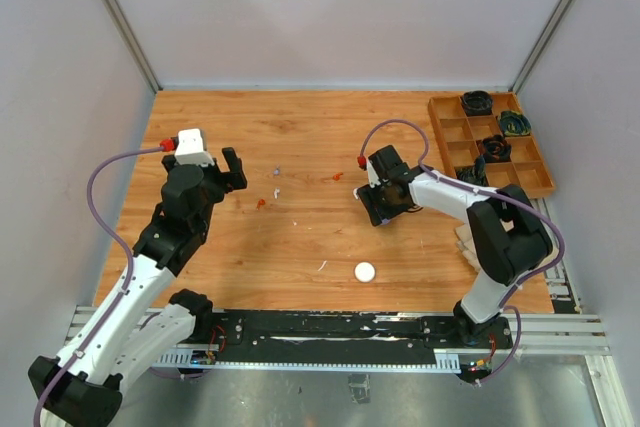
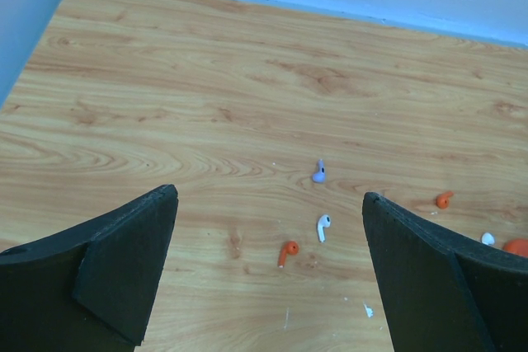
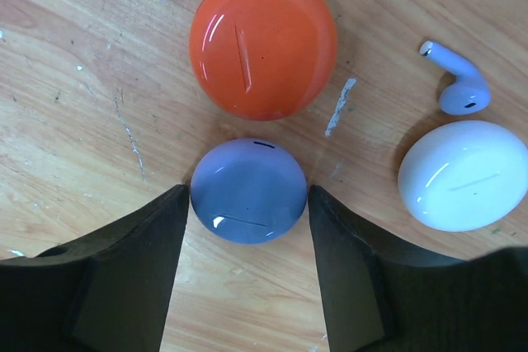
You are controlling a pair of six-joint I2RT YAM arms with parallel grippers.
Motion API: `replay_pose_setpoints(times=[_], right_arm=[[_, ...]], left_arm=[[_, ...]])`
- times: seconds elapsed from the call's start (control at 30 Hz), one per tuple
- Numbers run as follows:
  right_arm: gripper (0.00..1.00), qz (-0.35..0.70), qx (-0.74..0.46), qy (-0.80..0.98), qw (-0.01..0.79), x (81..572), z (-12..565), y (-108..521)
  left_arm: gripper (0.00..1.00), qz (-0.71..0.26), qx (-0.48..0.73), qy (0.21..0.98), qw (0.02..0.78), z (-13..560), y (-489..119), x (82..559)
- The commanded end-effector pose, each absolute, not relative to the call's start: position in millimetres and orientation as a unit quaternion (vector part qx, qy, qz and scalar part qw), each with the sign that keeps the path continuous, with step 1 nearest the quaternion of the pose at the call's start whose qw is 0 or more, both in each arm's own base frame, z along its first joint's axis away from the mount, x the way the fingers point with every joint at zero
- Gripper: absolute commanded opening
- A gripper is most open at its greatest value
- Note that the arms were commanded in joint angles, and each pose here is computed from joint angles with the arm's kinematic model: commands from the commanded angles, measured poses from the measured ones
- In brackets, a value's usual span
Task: Insert the wireless bluetooth earbuds into the charging case
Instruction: Pick up the charging case at the center of the board.
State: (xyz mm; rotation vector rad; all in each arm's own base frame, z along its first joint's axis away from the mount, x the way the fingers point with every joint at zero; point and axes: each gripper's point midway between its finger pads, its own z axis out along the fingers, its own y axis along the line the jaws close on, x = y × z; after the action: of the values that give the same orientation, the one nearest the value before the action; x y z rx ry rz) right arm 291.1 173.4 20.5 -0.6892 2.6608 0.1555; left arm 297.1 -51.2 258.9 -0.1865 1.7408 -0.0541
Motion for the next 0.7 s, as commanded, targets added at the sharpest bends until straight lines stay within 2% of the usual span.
replay_pose_setpoints(times=[0.0,0.23,0.4,0.67], right_arm=[[0.59,0.043,-0.229,0.95,0.207,303.7,20.8,171.1],[0.36,0.043,-0.234,0.948,0.213,301.7,23.8,169.0],[0.34,0.063,-0.252,0.936,0.238,299.7,46.8,175.3],[0.34,0.078,-0.349,0.888,0.289,286.1,100.3,193.4]], left_arm=[[0.99,-0.036,-0.088,0.754,0.65,266.6,-52.5,301.1],[0.99,-0.048,-0.077,0.761,0.643,262.6,-59.7,302.9],[0.99,-0.086,-0.049,0.771,0.629,258.9,-78.9,305.0],[0.99,-0.179,0.024,0.816,0.55,244.3,-129.9,302.6]])
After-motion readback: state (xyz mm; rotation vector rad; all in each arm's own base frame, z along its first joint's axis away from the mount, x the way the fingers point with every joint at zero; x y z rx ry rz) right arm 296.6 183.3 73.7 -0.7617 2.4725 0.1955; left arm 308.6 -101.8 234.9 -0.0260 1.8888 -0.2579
